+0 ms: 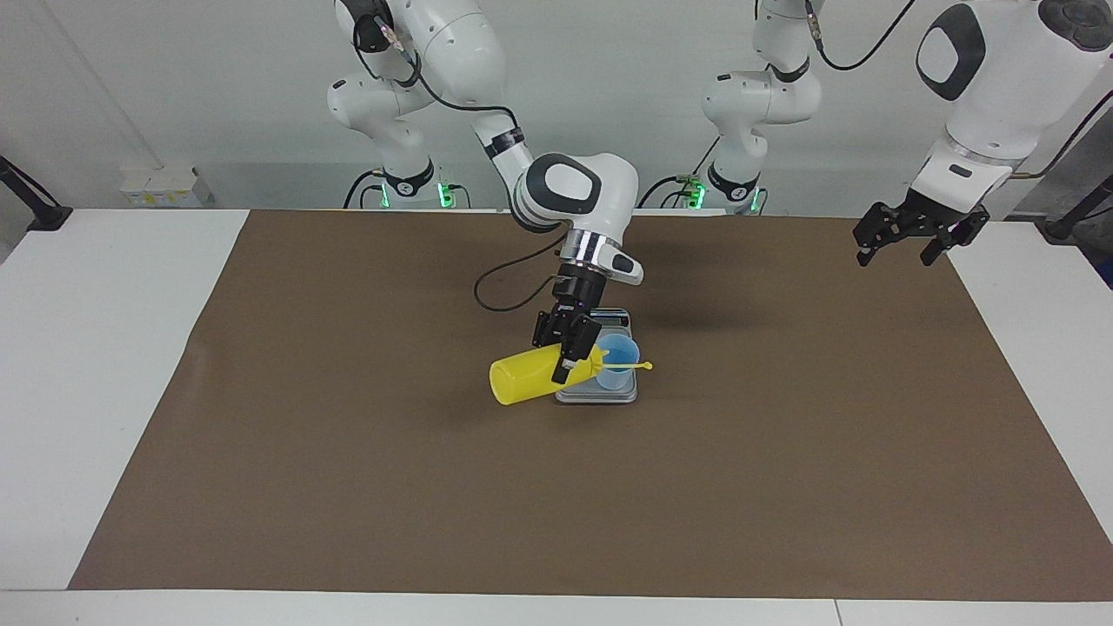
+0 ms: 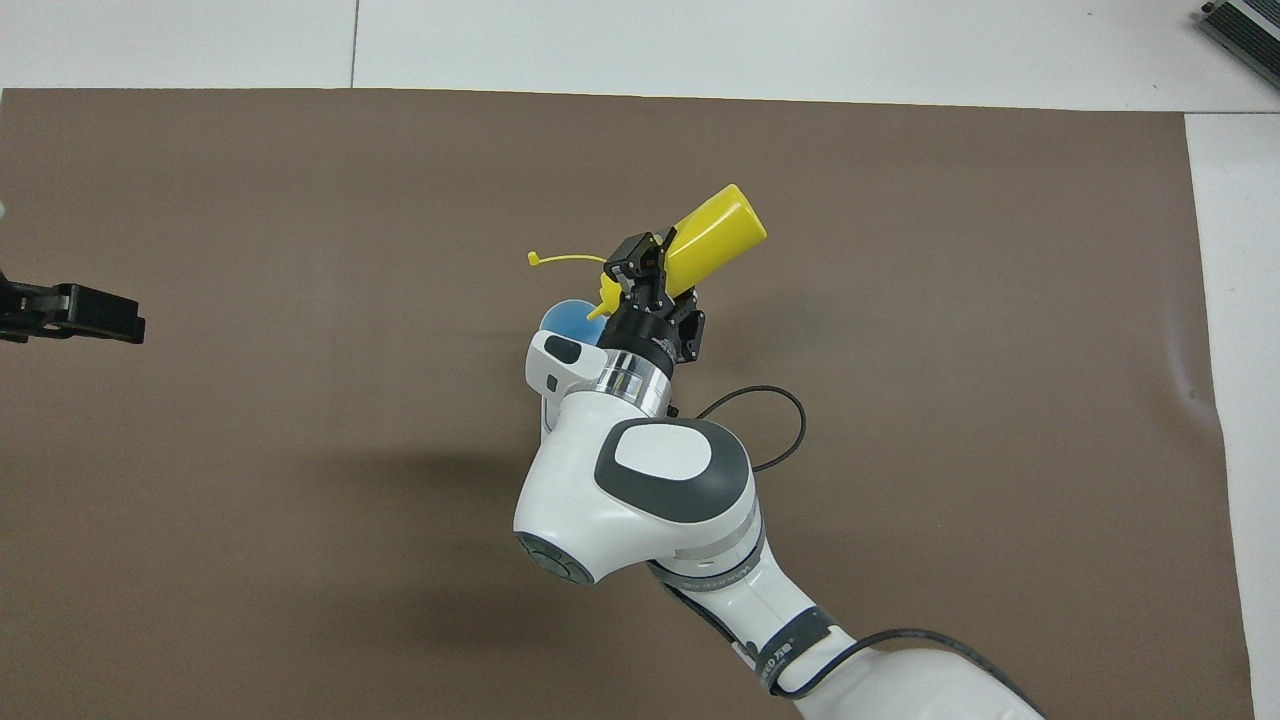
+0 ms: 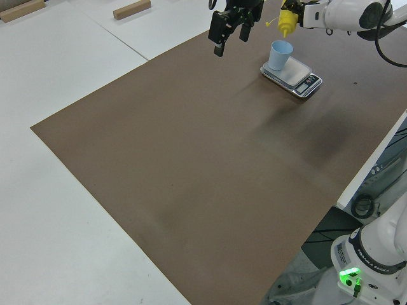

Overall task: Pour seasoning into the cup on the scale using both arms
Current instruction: 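Tilt the yellow bottle nozzle-down over the blue cup with the right gripper, then turn the yellow bottle upright and carry it away from the cup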

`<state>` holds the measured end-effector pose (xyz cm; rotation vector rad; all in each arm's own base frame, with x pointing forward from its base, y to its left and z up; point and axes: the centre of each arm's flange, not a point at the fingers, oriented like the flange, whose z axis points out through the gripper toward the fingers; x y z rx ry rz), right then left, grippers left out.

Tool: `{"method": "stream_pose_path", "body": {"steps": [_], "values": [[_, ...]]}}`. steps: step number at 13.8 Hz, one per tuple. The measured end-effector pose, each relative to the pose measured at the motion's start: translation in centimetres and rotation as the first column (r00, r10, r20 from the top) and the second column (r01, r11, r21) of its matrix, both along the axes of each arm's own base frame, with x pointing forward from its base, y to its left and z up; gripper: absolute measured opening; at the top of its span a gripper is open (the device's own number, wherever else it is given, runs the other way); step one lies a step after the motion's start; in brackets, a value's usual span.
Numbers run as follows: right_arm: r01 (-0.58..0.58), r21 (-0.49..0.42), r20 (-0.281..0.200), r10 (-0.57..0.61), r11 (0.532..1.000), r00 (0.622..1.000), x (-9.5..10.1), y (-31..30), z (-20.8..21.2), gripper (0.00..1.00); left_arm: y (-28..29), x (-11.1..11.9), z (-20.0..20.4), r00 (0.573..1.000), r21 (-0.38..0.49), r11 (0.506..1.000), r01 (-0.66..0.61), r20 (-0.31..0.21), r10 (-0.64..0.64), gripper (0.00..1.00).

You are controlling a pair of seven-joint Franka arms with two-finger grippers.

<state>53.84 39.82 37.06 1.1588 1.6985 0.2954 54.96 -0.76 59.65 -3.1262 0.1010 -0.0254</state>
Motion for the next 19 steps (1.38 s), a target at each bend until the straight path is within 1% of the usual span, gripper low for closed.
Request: {"method": "stream_pose_path", "body": {"steps": [4,6,8,9,10,12,14,16,19], "values": [[0.009,0.016,0.006,-0.009,1.000,1.000,0.0,0.0,0.0,0.52,0.0,0.0,0.0,1.000,0.000,1.000,0.000,0.000,0.000,1.00],[0.030,0.056,0.020,-0.032,0.998,0.999,0.0,0.0,0.0,0.52,0.0,0.0,0.0,1.000,0.000,1.000,0.000,0.000,0.000,1.00],[0.060,0.118,0.029,-0.064,0.991,0.998,0.0,0.0,-0.1,0.52,0.0,0.0,0.0,1.000,0.000,1.000,0.000,0.000,0.000,1.00],[0.072,0.157,0.015,-0.075,0.985,0.997,0.0,0.0,-0.1,0.52,0.0,0.0,0.0,1.000,0.000,1.000,0.000,0.000,0.000,1.00],[0.082,0.197,-0.008,-0.082,0.977,0.997,0.2,-0.1,0.0,0.52,0.0,0.0,0.0,1.000,0.000,1.000,0.000,0.000,0.000,1.00],[0.108,0.286,-0.055,-0.096,0.952,0.994,1.0,-1.0,0.7,0.52,0.0,0.0,0.0,1.000,0.000,1.000,0.000,0.000,0.000,1.00],[0.153,0.379,-0.102,-0.123,0.912,0.987,2.1,-2.4,1.6,0.52,0.0,0.0,0.0,1.000,0.000,1.000,0.000,0.000,0.000,1.00],[0.196,0.445,-0.137,-0.150,0.874,0.979,2.8,-3.4,2.3,0.52,0.0,0.0,0.0,1.000,0.000,1.000,0.000,0.000,0.000,1.00],[0.285,0.531,-0.206,-0.205,0.798,0.957,3.0,-4.0,3.6,0.52,0.0,0.0,0.0,1.000,0.000,1.000,0.000,0.000,0.000,1.00]]}}
